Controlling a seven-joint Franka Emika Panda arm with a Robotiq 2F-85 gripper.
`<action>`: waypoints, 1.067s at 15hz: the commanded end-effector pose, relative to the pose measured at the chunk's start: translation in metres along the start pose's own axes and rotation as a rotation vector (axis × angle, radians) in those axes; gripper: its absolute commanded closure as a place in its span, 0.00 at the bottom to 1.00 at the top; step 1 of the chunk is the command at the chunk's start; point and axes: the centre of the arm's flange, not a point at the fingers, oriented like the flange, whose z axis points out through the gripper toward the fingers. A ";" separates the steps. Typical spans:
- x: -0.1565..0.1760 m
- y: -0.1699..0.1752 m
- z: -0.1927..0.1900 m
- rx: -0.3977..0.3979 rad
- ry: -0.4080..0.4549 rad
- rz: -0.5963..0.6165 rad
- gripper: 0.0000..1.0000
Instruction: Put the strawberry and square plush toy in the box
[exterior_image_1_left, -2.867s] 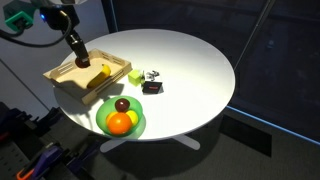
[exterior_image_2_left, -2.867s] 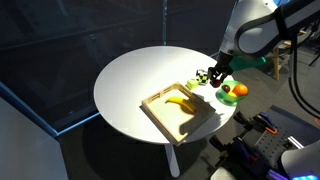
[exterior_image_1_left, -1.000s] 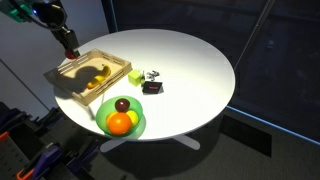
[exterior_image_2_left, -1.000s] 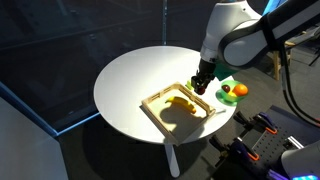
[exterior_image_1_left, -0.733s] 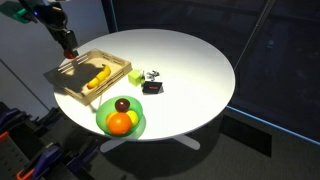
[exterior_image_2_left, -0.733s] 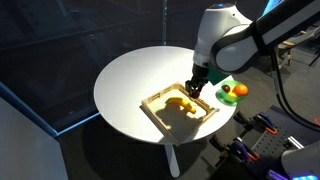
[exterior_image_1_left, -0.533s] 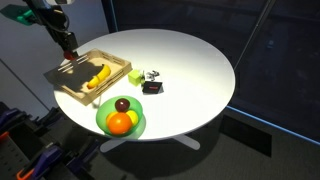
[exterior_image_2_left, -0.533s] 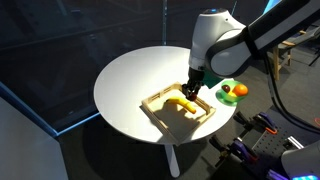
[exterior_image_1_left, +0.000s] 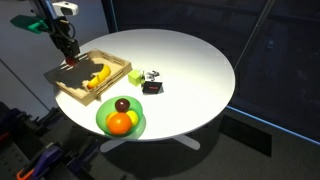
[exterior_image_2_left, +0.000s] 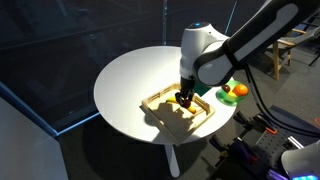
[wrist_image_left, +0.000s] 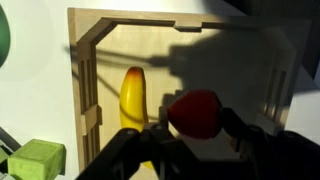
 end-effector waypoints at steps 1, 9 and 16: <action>0.016 -0.009 0.015 -0.006 0.004 -0.019 0.69; 0.025 -0.018 0.047 0.004 0.014 -0.034 0.69; 0.030 -0.019 0.059 0.002 0.038 -0.043 0.69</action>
